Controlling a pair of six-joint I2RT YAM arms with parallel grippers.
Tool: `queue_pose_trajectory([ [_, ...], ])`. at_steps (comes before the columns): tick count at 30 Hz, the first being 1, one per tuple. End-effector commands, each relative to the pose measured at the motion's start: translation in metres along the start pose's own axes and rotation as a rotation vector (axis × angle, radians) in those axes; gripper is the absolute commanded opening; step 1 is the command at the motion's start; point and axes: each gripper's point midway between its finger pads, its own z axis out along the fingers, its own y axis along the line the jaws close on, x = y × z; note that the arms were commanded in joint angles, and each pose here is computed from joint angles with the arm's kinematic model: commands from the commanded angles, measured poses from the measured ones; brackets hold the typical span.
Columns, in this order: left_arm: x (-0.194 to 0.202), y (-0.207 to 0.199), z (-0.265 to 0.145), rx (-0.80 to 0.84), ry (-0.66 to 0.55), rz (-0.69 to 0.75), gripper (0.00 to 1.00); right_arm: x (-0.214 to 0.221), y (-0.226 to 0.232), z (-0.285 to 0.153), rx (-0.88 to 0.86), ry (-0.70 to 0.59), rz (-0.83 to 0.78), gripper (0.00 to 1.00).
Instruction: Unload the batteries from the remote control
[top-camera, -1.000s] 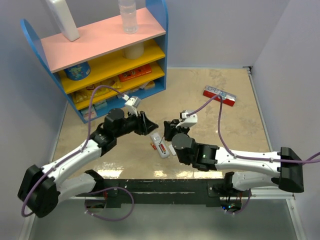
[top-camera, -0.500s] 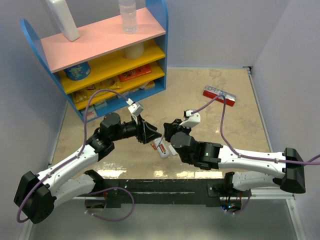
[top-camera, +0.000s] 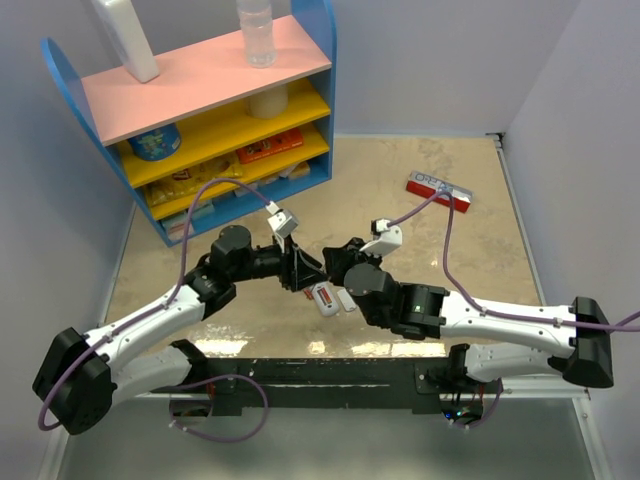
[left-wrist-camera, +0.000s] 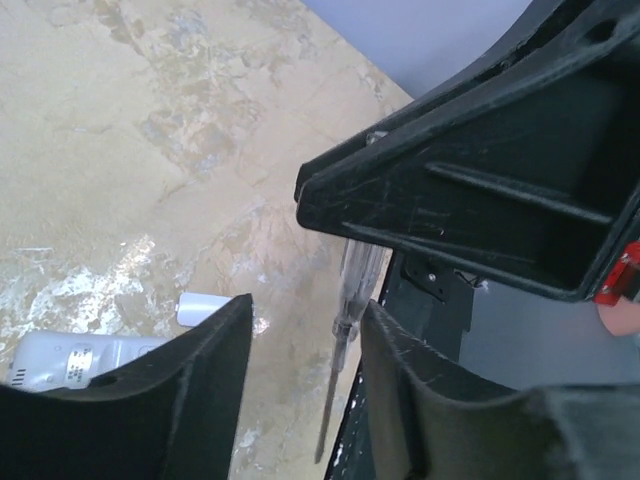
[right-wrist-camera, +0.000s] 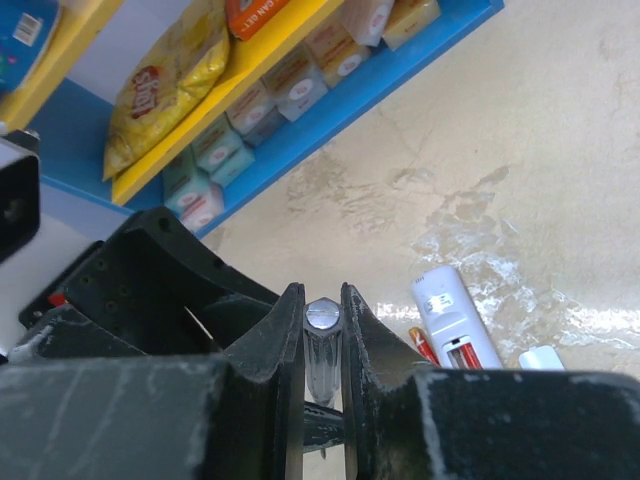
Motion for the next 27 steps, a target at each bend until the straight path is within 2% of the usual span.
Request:
queue_pose_trajectory([
  [1, -0.014, -0.005, 0.003, 0.02, -0.039, 0.076, 0.41, -0.027, 0.023, -0.012, -0.097, -0.023, 0.132, 0.0],
  [2, -0.014, -0.005, 0.003, 0.022, -0.035, 0.087, 0.24, -0.028, 0.024, -0.013, -0.107, -0.017, 0.128, 0.0],
  [4, -0.014, -0.007, 0.002, 0.029, -0.027, 0.099, 0.07, -0.031, 0.024, -0.019, -0.144, -0.003, 0.068, 0.0],
  [6, -0.014, -0.01, 0.0, 0.044, -0.035, 0.114, 0.01, -0.038, 0.024, -0.023, -0.178, -0.011, 0.022, 0.17],
  [9, -0.016, -0.017, -0.004, 0.067, -0.058, 0.138, 0.0, -0.05, 0.017, -0.032, -0.251, 0.01, -0.028, 0.37],
  [10, -0.018, -0.019, -0.005, 0.076, -0.062, 0.144, 0.0, -0.066, 0.016, -0.037, -0.282, -0.009, -0.017, 0.41],
  [11, -0.019, -0.022, -0.006, 0.088, -0.069, 0.156, 0.0, -0.062, 0.016, -0.041, -0.318, 0.032, -0.053, 0.5],
  [14, -0.019, -0.026, -0.008, 0.111, -0.069, 0.167, 0.0, -0.065, 0.009, -0.051, -0.35, 0.085, -0.141, 0.57],
  [18, -0.018, -0.033, -0.006, 0.162, -0.045, 0.175, 0.0, -0.065, 0.021, -0.062, -0.431, 0.157, -0.235, 0.71],
  [20, -0.016, -0.038, -0.006, 0.19, -0.031, 0.175, 0.0, -0.057, 0.02, -0.057, -0.427, 0.205, -0.273, 0.71],
  [24, -0.014, -0.04, -0.006, 0.212, -0.019, 0.173, 0.0, -0.05, 0.038, -0.056, -0.526, 0.27, -0.287, 0.69],
  [27, -0.013, -0.043, -0.007, 0.228, -0.016, 0.172, 0.0, -0.042, 0.032, -0.043, -0.479, 0.297, -0.318, 0.67],
])
